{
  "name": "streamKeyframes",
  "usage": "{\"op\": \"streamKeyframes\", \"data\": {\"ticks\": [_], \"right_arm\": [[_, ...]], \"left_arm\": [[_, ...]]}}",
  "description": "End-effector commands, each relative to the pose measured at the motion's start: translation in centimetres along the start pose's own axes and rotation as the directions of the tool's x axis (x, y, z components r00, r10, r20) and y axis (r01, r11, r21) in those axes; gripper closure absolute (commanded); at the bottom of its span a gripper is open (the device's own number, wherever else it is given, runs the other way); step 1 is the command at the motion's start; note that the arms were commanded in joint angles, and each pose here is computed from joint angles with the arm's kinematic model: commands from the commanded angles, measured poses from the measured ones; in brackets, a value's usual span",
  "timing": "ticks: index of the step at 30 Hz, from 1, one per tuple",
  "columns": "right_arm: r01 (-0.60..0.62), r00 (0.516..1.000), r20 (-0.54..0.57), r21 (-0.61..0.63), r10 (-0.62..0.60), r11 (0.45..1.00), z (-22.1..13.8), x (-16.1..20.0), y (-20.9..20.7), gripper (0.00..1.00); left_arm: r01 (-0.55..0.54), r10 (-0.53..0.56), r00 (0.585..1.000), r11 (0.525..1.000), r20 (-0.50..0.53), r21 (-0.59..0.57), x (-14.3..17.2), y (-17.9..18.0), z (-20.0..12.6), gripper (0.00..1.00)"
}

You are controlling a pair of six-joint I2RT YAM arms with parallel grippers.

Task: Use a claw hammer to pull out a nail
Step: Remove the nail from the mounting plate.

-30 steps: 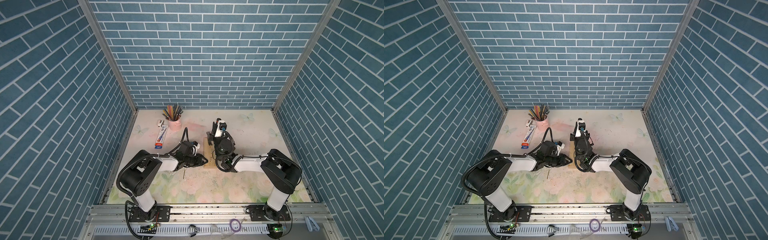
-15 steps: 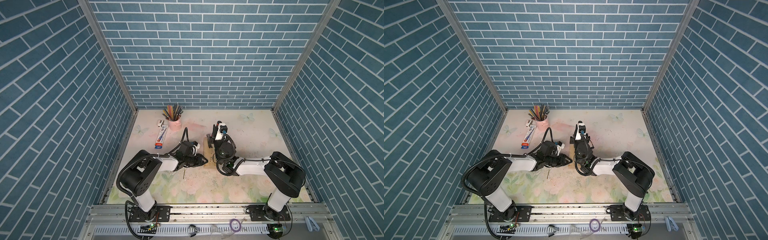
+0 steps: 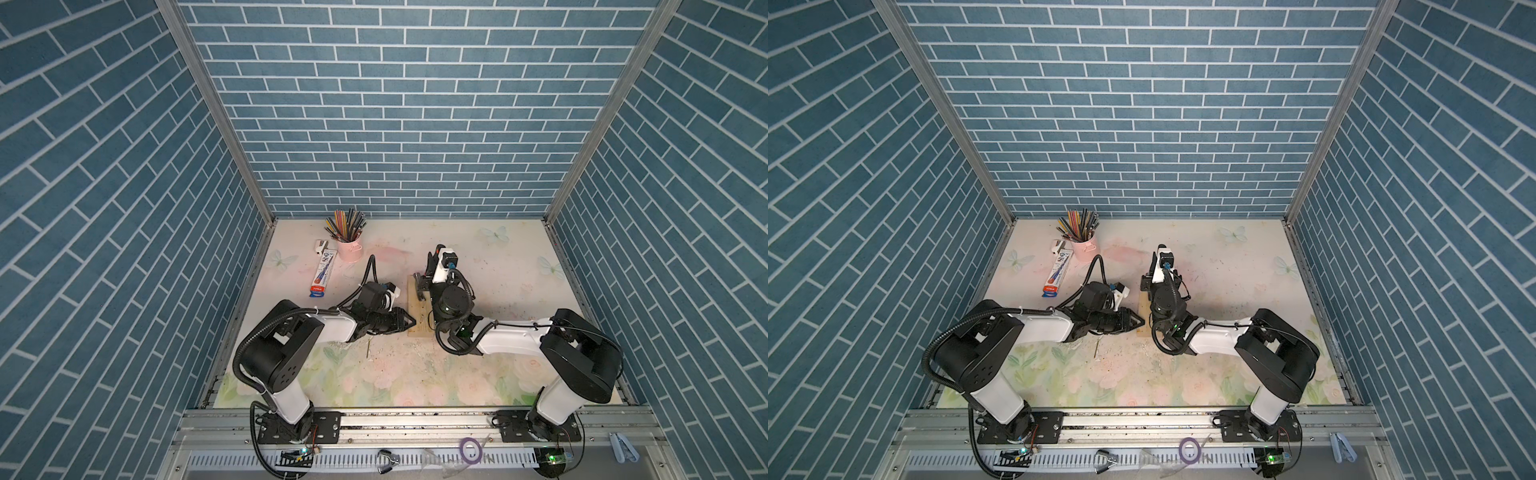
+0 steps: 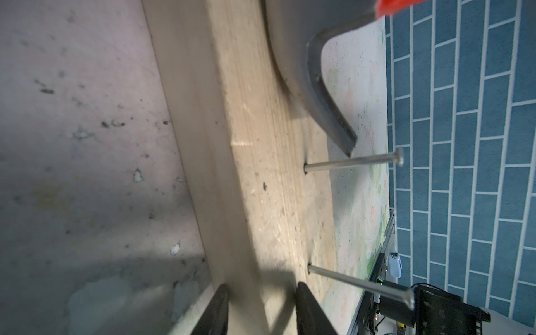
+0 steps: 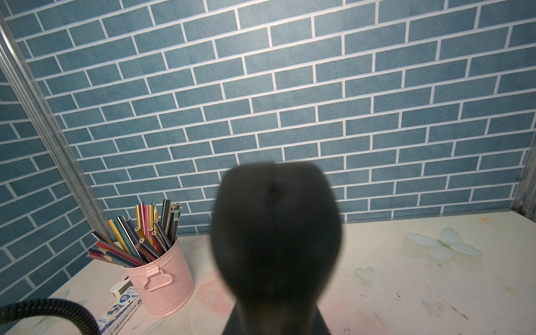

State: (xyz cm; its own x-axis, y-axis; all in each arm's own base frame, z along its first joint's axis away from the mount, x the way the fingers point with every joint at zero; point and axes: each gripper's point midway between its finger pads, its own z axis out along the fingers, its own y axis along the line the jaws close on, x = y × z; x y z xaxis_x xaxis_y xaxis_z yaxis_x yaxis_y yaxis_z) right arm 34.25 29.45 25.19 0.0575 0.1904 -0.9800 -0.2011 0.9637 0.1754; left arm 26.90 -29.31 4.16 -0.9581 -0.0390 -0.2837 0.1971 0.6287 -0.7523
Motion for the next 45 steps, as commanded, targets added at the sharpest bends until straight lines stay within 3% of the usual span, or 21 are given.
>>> {"op": "streamKeyframes", "data": {"ticks": [1, 22, 45], "right_arm": [[0.073, 0.988, -0.138, 0.002, -0.072, 0.997, -1.2, 4.1, -0.6, 1.0], [0.146, 0.946, -0.302, 0.063, -0.121, 0.987, -1.1, 5.3, -0.7, 1.0], [0.185, 0.932, -0.326, 0.064, -0.155, 0.981, -2.3, 4.4, -0.7, 1.0]], "left_arm": [[0.048, -0.051, 0.998, 0.995, -0.038, -0.085, 1.6, 2.7, 0.4, 0.61], [0.053, -0.058, 0.997, 0.994, -0.046, -0.101, 1.9, 3.2, 0.5, 0.61], [0.06, -0.065, 0.997, 0.991, -0.042, -0.121, 1.9, 3.6, 0.5, 0.61]]}}
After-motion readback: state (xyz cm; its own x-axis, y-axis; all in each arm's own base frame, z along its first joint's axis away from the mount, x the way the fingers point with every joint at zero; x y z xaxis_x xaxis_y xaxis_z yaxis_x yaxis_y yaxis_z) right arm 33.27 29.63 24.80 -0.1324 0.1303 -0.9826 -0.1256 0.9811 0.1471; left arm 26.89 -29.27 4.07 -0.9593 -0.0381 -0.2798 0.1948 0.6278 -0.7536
